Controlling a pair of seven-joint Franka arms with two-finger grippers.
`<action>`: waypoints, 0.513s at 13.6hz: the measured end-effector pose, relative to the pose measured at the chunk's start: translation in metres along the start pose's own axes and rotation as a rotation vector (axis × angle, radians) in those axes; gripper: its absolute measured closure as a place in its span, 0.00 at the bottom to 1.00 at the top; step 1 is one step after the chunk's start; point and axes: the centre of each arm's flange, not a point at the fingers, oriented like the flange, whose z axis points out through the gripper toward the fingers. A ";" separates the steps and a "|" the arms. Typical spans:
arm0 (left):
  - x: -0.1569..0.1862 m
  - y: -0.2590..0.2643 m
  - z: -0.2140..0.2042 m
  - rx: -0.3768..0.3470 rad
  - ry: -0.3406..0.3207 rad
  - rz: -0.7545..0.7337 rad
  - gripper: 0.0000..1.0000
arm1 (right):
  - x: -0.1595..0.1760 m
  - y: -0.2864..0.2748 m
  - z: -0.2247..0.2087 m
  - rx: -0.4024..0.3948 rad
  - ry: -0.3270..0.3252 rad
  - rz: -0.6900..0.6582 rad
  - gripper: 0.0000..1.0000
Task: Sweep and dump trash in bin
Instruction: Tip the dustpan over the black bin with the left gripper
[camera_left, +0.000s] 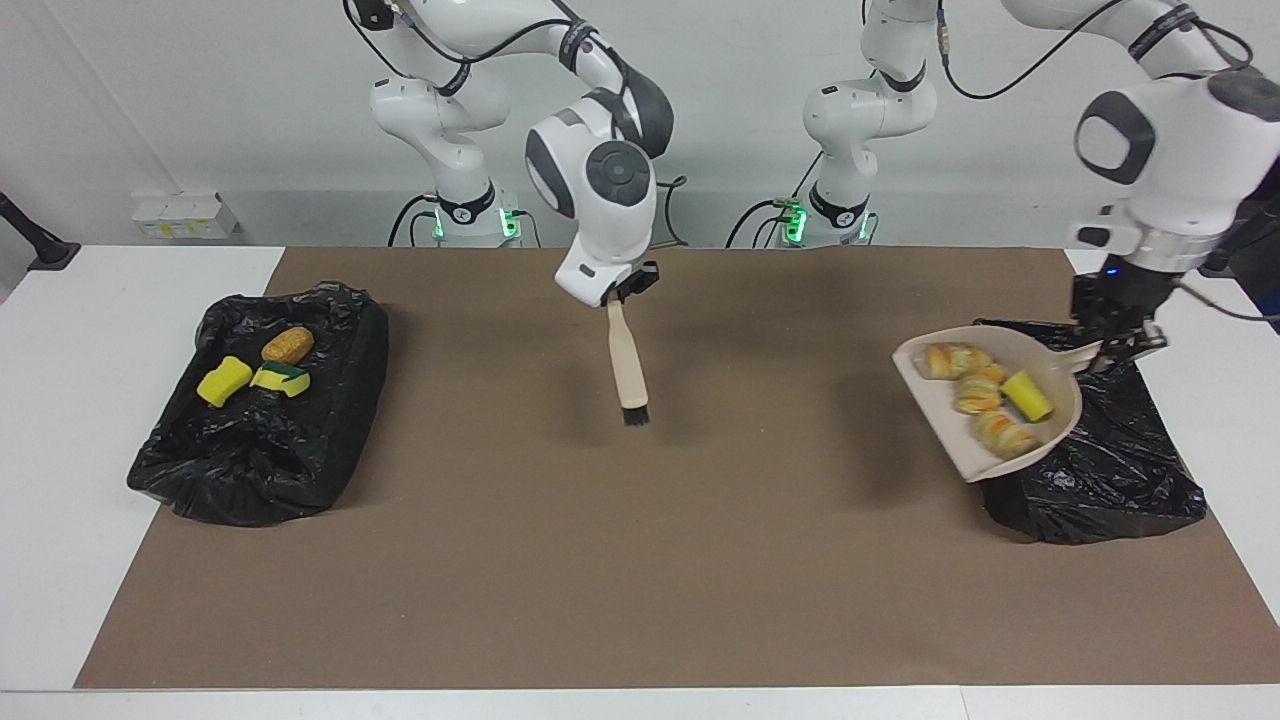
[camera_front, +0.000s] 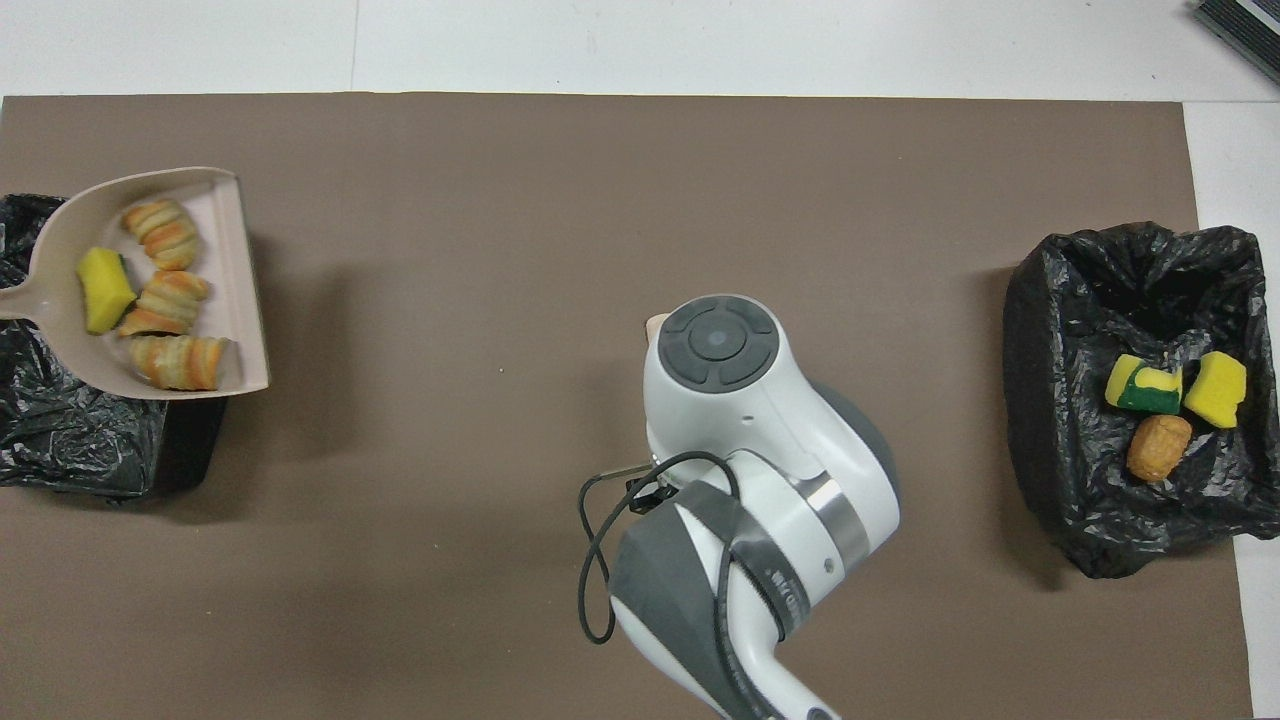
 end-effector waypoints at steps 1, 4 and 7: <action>-0.028 -0.003 -0.004 0.013 -0.018 -0.027 0.69 | -0.008 -0.016 0.005 -0.003 0.004 0.017 0.74; -0.091 -0.006 -0.011 0.025 -0.169 -0.027 0.69 | -0.030 -0.061 0.028 0.007 0.008 0.060 0.74; -0.097 -0.014 -0.014 0.048 -0.310 0.052 0.69 | -0.046 -0.105 0.066 0.024 0.024 0.071 0.74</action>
